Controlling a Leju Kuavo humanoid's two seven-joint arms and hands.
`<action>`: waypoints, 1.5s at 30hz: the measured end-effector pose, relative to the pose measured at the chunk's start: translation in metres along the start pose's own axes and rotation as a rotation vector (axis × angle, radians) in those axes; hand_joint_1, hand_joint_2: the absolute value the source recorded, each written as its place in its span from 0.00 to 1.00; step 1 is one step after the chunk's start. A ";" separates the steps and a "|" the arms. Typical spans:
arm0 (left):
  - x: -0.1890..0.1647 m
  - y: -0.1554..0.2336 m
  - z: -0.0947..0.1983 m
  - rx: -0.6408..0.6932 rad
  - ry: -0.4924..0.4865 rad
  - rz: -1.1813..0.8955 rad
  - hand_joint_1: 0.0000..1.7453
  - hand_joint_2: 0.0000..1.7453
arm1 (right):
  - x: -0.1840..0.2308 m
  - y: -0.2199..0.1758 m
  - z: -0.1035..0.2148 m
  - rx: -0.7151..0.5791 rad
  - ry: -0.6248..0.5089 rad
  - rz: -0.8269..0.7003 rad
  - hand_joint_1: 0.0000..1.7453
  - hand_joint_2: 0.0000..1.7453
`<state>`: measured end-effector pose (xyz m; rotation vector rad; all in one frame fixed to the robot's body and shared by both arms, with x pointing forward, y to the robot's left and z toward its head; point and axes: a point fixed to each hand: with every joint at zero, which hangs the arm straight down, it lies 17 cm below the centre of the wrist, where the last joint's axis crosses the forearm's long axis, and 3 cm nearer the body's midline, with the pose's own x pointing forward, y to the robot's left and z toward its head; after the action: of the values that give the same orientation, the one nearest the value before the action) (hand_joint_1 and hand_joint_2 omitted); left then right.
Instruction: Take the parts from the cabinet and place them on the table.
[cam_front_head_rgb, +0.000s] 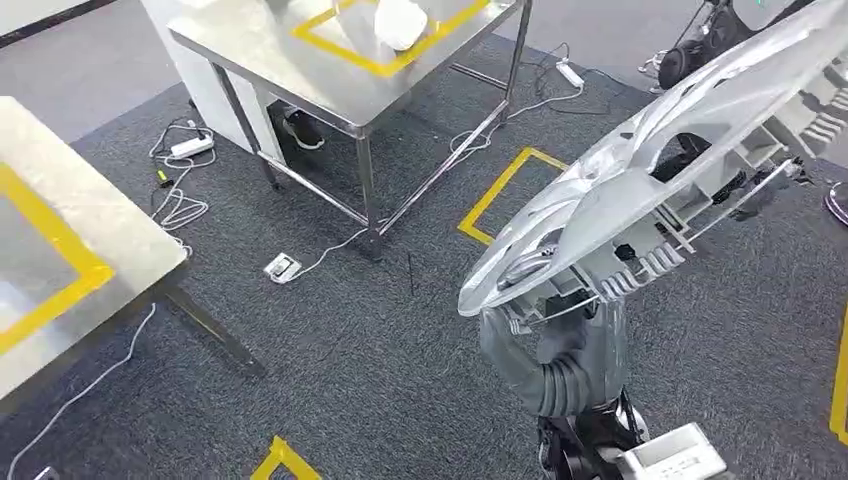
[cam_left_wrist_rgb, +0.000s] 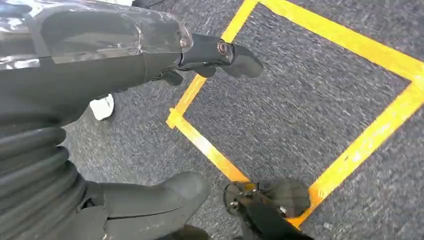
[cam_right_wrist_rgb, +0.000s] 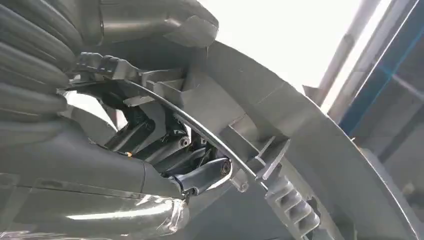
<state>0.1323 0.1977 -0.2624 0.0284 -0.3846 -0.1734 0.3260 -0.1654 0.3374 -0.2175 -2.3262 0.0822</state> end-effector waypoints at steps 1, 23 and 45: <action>0.000 -0.001 0.000 -0.001 0.000 0.000 0.00 1.00 | 0.000 0.000 0.000 -0.001 -0.001 0.001 1.00 1.00; 0.001 -0.003 0.000 -0.004 -0.002 -0.006 0.00 1.00 | 0.001 -0.001 -0.001 -0.001 -0.007 0.003 1.00 1.00; 0.002 0.000 0.000 -0.004 -0.007 -0.031 0.00 1.00 | -0.001 -0.003 -0.001 -0.004 -0.010 0.015 1.00 1.00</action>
<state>0.1339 0.1971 -0.2620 0.0297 -0.3907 -0.2052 0.3273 -0.1690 0.3381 -0.2368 -2.3355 0.0856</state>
